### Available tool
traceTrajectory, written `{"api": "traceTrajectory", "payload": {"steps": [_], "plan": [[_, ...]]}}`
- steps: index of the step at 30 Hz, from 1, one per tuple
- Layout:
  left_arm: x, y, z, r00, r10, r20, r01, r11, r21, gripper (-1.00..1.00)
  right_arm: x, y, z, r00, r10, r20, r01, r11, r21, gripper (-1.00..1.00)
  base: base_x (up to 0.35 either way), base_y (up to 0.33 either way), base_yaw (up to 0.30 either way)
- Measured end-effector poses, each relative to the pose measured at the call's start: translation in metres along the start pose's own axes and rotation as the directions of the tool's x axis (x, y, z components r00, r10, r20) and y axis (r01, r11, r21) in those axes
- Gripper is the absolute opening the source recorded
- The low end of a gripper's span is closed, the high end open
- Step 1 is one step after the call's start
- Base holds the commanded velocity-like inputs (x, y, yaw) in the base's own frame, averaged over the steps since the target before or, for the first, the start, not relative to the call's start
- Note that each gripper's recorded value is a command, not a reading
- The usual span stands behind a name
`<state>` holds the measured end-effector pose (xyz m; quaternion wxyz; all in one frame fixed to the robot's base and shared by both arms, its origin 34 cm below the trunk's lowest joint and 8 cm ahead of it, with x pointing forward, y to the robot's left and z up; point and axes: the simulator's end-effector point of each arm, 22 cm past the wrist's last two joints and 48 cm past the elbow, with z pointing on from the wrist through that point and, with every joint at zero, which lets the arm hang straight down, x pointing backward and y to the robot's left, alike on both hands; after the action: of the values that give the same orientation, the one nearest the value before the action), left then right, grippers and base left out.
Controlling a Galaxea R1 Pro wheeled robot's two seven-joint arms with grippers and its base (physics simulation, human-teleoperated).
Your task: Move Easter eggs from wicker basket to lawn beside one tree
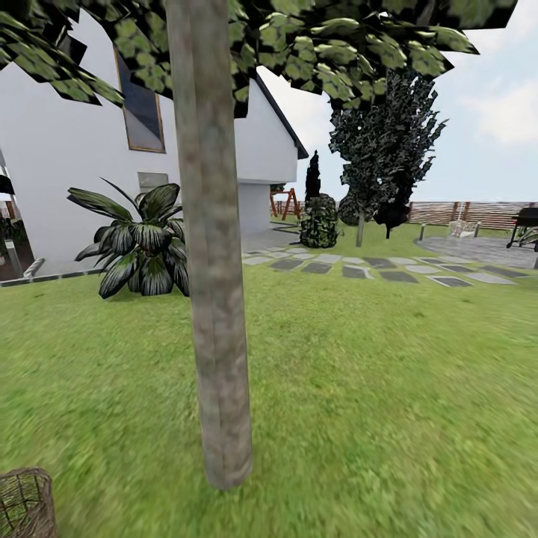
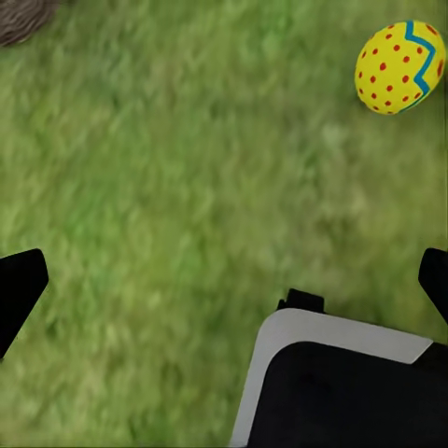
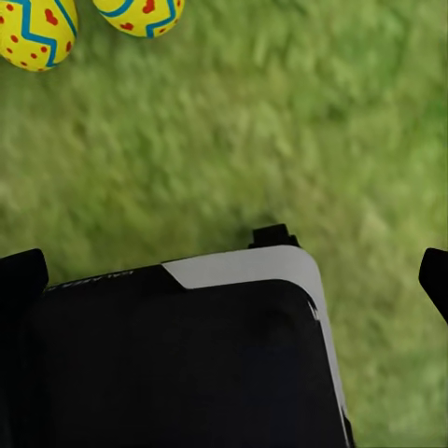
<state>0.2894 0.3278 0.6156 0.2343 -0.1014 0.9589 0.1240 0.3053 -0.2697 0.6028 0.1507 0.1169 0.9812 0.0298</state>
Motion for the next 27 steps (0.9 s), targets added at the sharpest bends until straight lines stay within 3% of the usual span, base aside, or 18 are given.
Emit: {"api": "traceTrajectory", "payload": {"steps": [3, 10, 13, 27], "plan": [[-0.001, 0.000, -0.003, 1.000, 0.019, 0.005, -0.019, 1.000, 0.006, 1.00, 0.001, 0.002, -0.003, 1.000, 0.000, -0.001, 0.000, 1.000, -0.002, 1.00, 0.000, 0.000, 0.000], [-0.003, -0.004, -0.011, 0.992, 0.123, 0.026, -0.123, 0.992, 0.032, 1.00, 0.001, 0.002, -0.010, 1.000, 0.000, -0.002, 0.000, 1.000, -0.002, 1.00, 0.000, 0.000, 0.000], [-0.002, -0.004, -0.014, 0.990, 0.141, 0.029, -0.142, 0.989, 0.036, 1.00, 0.001, 0.002, -0.013, 1.000, 0.000, -0.002, 0.000, 1.000, -0.002, 1.00, 0.000, 0.000, 0.000], [0.001, 0.000, -0.027, 0.987, 0.156, 0.025, -0.157, 0.987, 0.038, 1.00, 0.003, 0.003, -0.025, 1.000, 0.000, -0.003, 0.000, 1.000, -0.003, 1.00, 0.000, 0.000, 0.000]]}}
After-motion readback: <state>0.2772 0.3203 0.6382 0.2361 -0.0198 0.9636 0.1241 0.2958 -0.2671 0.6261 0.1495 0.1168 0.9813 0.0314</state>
